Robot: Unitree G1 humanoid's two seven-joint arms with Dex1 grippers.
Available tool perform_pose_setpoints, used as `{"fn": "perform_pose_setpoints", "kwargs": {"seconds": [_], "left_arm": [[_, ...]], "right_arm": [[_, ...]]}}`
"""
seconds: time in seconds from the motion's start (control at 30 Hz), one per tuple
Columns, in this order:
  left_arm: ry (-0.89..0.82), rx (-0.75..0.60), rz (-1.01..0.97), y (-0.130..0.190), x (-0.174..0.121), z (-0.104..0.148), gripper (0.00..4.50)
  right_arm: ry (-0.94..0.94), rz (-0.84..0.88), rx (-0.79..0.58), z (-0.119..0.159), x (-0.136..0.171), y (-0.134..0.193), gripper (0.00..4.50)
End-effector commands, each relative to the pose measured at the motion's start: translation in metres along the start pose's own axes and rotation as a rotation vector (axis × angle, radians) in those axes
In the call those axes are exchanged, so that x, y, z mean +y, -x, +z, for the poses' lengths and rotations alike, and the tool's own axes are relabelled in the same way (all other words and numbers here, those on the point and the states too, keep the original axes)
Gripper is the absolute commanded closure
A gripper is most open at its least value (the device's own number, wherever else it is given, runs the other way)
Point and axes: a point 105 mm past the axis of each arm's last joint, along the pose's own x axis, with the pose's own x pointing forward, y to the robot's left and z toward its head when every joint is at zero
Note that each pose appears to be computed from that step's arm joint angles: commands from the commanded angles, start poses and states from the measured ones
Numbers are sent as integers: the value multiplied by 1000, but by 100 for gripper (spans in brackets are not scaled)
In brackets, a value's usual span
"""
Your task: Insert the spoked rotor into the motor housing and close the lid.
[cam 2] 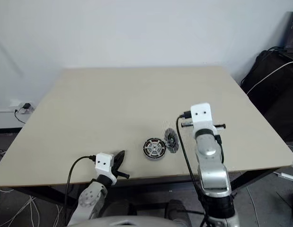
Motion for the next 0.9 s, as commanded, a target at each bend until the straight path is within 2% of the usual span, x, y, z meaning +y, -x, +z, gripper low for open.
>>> {"fn": "perform_pose_setpoints", "kwargs": {"seconds": [0.03, 0.13, 0.3, 0.6, 0.9], "left_arm": [[-13, -46, -9, -2, 2, 14, 450], [-15, -40, -6, -1, 3, 13, 450], [-19, -35, -3, 0, 5, 13, 450], [-21, -32, -2, 0, 5, 13, 450], [-22, -30, 12, 1, 9, 14, 450]], "right_arm": [[34, 0, 71, -19, -5, 7, 449], [70, 69, 139, -40, 3, 14, 449], [31, 204, 159, -46, 23, 20, 449], [-50, 606, 153, -27, 74, 37, 449], [-125, 716, 109, -6, 96, 38, 449]]}}
